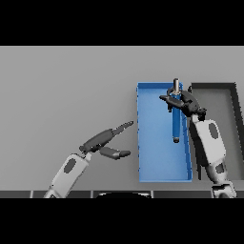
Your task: Pick up the blue pipe and place it into the blue bin.
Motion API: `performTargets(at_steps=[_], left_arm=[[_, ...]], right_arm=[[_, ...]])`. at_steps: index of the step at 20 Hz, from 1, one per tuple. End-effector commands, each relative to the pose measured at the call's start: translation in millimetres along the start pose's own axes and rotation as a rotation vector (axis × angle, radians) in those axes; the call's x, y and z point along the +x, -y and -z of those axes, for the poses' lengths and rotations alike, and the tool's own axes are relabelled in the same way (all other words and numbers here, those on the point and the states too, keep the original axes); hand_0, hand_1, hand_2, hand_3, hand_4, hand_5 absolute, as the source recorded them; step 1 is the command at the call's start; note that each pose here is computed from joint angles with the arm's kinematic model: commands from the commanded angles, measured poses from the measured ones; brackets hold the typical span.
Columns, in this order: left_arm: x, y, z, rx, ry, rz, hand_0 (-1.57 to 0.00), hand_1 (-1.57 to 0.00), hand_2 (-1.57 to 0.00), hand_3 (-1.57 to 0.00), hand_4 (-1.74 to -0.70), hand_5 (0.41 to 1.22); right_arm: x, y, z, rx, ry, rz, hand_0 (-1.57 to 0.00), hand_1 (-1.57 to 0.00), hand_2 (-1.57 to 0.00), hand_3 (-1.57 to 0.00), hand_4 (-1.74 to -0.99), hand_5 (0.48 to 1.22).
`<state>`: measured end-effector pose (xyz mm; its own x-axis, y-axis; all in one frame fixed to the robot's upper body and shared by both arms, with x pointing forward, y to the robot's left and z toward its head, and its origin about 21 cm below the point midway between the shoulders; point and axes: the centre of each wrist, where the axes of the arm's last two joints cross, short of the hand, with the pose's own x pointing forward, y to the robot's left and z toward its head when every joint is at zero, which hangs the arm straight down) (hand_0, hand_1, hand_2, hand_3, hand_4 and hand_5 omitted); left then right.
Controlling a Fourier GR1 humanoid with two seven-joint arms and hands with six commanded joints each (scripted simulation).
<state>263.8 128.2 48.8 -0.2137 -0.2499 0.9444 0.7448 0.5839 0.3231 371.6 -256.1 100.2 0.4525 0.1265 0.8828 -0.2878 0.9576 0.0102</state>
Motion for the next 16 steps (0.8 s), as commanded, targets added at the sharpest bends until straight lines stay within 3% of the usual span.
performTargets(at_steps=[1,2,3,5,7,8,11,16], left_arm=[[-1.4,1.4,0.3,-0.004,-0.009,-0.003,0.00,0.00,0.00,0.00,-0.83,0.474],[1.2,-1.9,0.4,0.002,-0.013,-0.004,0.00,0.00,0.00,0.00,-0.83,0.474],[2.5,0.3,0.6,0.001,-0.009,-0.009,0.00,0.00,0.00,0.00,-0.83,0.474],[0.7,0.6,-1.8,0.005,-0.009,0.004,0.00,0.00,0.00,0.00,-0.83,0.476],[0.5,2.4,-0.9,0.004,-0.010,0.000,0.00,0.00,0.00,0.00,-0.83,0.476],[0.7,-0.5,-3.4,0.008,-0.005,0.000,0.00,0.00,0.00,0.00,-0.83,0.477],[1.5,2.7,1.1,-0.002,-0.015,-0.005,0.00,0.00,0.00,0.00,-0.83,0.477],[1.1,1.6,-2.0,0.002,0.007,-0.004,0.00,0.00,0.00,0.00,-0.83,0.471]], right_arm=[[-6.1,2.4,1.3,-0.027,-0.044,-0.007,-1.57,-1.57,-1.57,-0.87,-1.617,1.194],[-13.4,0.6,4.4,-0.030,-0.094,0.003,-1.57,-1.57,-1.57,-1.01,-1.583,1.199],[-22.4,-0.6,8.5,-0.045,-0.145,0.046,-1.46,-1.38,-1.33,-0.81,-1.534,1.190],[-27.1,-2.5,13.2,-0.023,-0.225,0.065,-0.94,-0.88,-0.85,-0.52,-1.404,1.159],[-22.8,-3.4,14.2,-0.011,-0.270,0.059,-0.60,-0.57,-0.55,-0.33,-1.302,1.182],[-21.7,-5.0,10.8,0.015,-0.264,0.007,-0.48,-0.45,-0.44,-0.26,-1.264,1.139],[-15.4,-11.8,2.4,0.052,-0.240,-0.194,-0.25,-0.23,-0.22,-0.13,-1.204,1.002],[-16.7,-14.0,-0.1,0.061,-0.263,-0.262,-0.10,-0.08,-0.07,-0.04,-1.188,0.861]])
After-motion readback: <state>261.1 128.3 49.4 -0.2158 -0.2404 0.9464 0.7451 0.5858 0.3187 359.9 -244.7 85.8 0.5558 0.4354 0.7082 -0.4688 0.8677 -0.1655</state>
